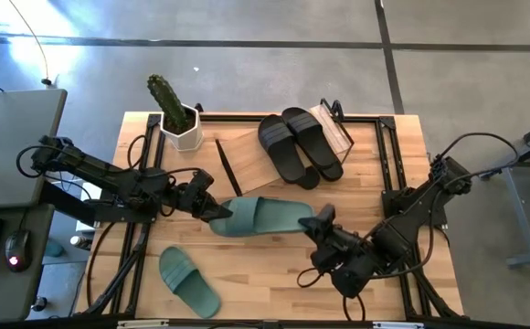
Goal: Pick and place slides into the shelf
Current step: Put the green slipper under the shelf
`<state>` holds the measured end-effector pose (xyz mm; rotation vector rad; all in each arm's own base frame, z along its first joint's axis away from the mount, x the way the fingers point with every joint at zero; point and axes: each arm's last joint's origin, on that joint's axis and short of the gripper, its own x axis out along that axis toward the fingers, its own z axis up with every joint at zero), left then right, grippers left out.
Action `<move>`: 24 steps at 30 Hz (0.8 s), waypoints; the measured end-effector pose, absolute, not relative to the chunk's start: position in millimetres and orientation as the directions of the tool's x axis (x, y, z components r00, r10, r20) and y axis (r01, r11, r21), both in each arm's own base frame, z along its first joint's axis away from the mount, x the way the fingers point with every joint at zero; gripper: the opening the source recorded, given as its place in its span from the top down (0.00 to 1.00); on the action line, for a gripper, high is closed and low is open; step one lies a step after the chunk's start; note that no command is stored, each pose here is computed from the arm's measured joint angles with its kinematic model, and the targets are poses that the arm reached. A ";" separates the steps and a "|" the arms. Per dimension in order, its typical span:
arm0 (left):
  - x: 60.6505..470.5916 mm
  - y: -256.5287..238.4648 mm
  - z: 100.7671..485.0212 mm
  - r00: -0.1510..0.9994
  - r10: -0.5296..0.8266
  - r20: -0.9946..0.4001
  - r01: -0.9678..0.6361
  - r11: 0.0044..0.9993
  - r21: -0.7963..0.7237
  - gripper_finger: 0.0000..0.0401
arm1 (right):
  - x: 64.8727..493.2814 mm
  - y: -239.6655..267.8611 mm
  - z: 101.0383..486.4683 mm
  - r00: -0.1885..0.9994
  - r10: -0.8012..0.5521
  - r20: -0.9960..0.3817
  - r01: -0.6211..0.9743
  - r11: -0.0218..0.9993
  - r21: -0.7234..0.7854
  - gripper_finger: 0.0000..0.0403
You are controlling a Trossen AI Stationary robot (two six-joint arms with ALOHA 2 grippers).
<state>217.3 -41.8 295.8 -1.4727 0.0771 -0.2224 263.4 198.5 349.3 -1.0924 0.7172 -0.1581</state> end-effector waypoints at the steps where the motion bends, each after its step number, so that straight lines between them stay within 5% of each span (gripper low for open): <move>1: 217.3 -41.9 295.7 0.977 -0.197 0.084 0.101 0.082 -0.991 1.00 | 263.5 197.9 349.1 0.765 -0.457 -0.455 -0.222 0.476 -0.851 0.72; 11: 217.2 -42.3 296.1 0.974 -0.209 0.088 0.115 0.123 -0.986 0.96 | 263.3 197.8 349.1 0.764 -0.461 -0.452 -0.225 0.465 -0.856 0.90; 24: 216.7 -43.4 296.4 0.967 -0.240 0.088 0.155 0.276 -0.949 0.65 | 263.1 197.3 349.4 0.764 -0.475 -0.438 -0.200 0.471 -0.859 0.91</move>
